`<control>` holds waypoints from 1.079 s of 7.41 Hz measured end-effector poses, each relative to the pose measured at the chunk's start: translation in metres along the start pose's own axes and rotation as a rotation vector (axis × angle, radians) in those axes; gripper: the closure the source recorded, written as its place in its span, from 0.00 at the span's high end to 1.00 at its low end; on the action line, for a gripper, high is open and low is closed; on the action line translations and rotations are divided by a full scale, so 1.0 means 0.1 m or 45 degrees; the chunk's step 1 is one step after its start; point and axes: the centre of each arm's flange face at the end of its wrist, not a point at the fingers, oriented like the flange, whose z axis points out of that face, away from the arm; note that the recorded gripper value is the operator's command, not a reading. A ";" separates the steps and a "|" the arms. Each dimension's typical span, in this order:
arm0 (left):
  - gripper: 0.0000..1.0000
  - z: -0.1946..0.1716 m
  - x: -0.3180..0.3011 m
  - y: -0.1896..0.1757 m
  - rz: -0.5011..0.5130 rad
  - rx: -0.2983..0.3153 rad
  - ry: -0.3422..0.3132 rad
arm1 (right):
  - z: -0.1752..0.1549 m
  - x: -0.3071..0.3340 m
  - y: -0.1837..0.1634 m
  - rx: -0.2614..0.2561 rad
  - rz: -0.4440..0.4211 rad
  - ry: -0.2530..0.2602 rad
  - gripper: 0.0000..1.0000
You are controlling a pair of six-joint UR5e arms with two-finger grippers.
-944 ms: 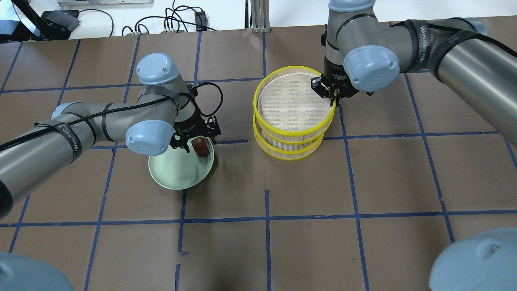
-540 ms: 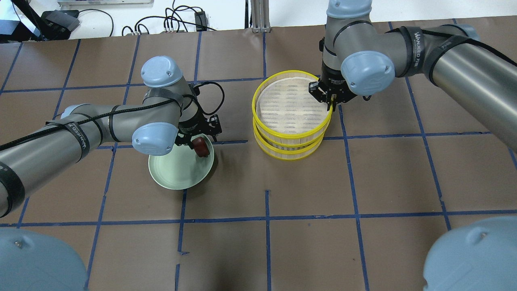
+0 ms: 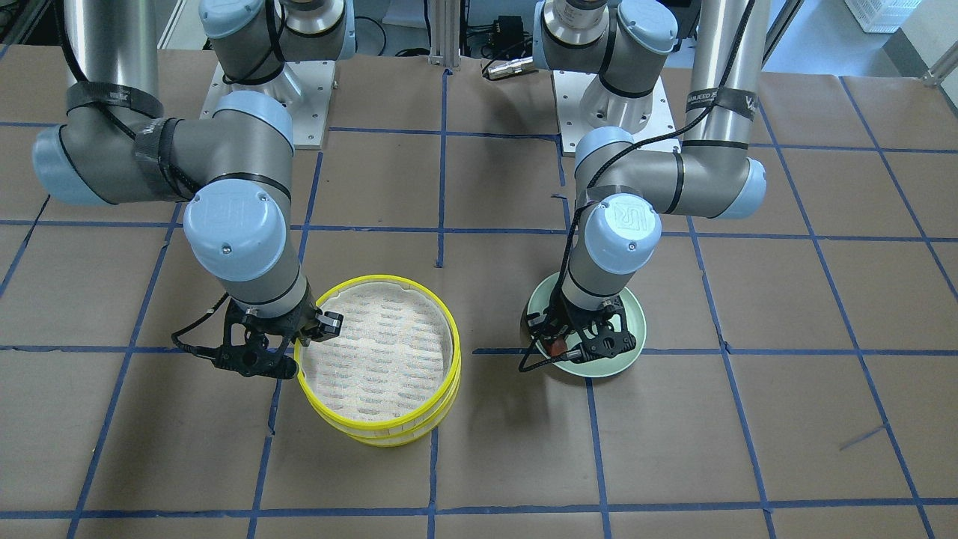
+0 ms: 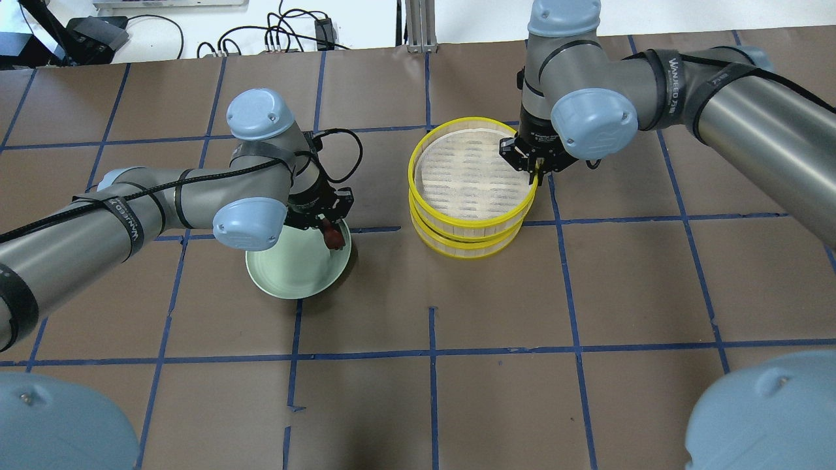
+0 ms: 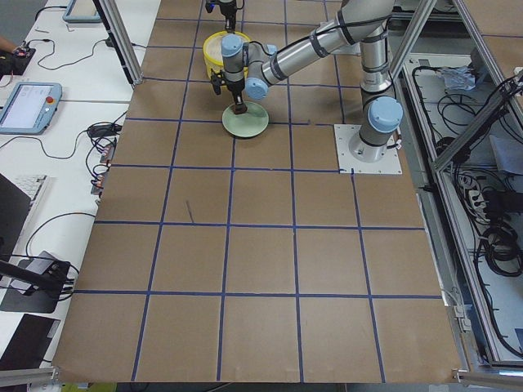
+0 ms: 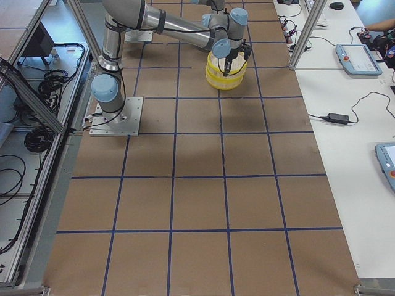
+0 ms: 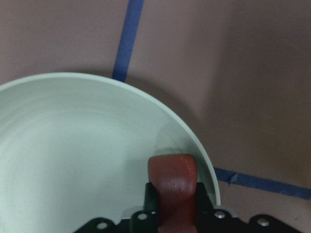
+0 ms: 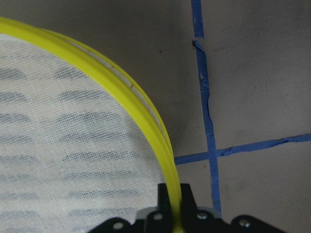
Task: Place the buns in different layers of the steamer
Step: 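Grasp the brown bun with the left gripper and lift it from the bowl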
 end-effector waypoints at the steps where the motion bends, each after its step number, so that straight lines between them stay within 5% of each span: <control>1: 0.26 -0.08 0.00 0.00 0.002 0.026 0.007 | 0.00 -0.01 0.01 -0.003 0.003 -0.015 0.11; 3: 0.26 -0.41 0.03 -0.04 0.002 0.091 0.027 | 0.01 -0.05 0.01 -0.017 0.009 -0.059 0.11; 8: 0.26 -1.45 0.50 0.08 0.011 0.172 0.083 | 0.03 -0.04 0.00 -0.017 -0.032 -0.048 0.11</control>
